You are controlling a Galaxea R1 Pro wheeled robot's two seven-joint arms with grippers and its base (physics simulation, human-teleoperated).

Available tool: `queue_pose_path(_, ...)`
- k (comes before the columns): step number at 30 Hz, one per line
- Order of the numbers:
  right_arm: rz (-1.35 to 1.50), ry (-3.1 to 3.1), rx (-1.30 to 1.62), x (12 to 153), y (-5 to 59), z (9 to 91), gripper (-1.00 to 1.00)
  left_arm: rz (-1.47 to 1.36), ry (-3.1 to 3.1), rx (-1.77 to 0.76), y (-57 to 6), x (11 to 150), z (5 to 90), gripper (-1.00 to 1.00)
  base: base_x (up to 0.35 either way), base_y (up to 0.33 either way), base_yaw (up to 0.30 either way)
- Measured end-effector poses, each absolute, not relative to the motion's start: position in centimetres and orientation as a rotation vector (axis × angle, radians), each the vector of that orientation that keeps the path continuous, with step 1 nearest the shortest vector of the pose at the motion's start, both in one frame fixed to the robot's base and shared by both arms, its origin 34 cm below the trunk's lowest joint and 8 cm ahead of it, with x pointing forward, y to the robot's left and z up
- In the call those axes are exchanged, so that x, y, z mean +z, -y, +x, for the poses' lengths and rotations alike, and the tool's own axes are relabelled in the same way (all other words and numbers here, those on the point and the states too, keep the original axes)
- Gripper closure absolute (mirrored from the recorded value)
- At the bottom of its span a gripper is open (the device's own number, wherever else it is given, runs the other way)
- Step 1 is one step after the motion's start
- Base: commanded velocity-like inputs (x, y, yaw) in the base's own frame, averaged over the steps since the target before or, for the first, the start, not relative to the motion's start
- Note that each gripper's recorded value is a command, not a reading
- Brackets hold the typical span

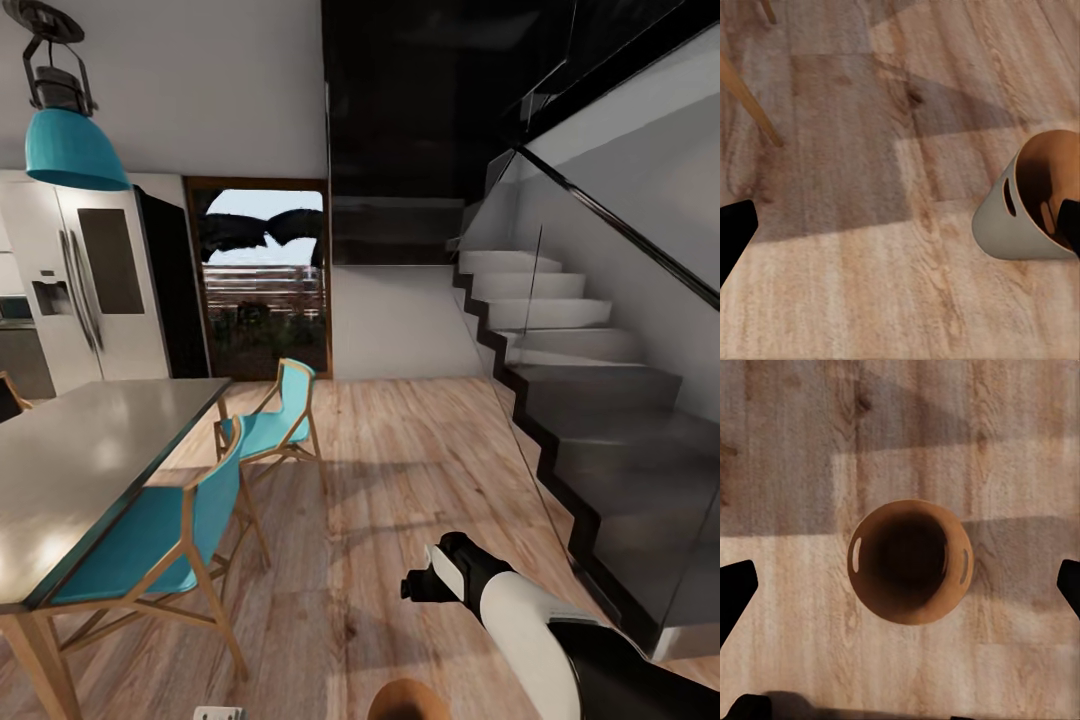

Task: Put the three can of soda from the living room inside the tash can in the kitchen.

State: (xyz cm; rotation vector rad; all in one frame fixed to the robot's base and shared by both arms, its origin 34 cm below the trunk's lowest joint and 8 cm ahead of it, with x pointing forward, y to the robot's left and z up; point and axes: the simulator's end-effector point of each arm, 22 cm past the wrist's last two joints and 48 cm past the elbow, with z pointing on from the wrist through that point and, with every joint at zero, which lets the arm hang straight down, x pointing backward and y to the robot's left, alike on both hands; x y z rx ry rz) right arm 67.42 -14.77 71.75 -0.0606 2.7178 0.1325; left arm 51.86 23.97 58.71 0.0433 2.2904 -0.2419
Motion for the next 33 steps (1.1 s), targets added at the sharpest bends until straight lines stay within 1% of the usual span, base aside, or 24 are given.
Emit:
queue_pose_path(6,-0.061,-2.718,0.135,71.75,14.66,67.41,-1.0,0.036,-2.293,-0.227,-24.15,58.62,51.85,-1.0,0.013,-0.051,0.0)
queue_pose_path(14,-0.061,-2.718,0.136,71.76,14.63,67.4,-1.0,0.025,-2.294,-0.197,-24.61,58.58,51.95,-1.0,-0.042,-0.194,0.0)
queue_pose_path(20,-0.06,-2.718,0.135,71.75,14.73,67.41,-1.0,0.023,-2.294,-0.194,-24.76,58.59,51.96,-1.0,-0.019,-0.098,0.0)
queue_pose_path(26,-0.058,-2.718,0.133,71.74,14.85,67.43,-1.0,0.022,-2.294,-0.193,-24.82,58.59,51.97,-1.0,-0.002,-0.194,0.0)
queue_pose_path(33,-0.059,-2.718,0.134,71.74,14.83,67.43,-1.0,0.022,-2.288,-0.192,-24.85,58.7,52.07,-1.0,0.0,-0.076,0.0)
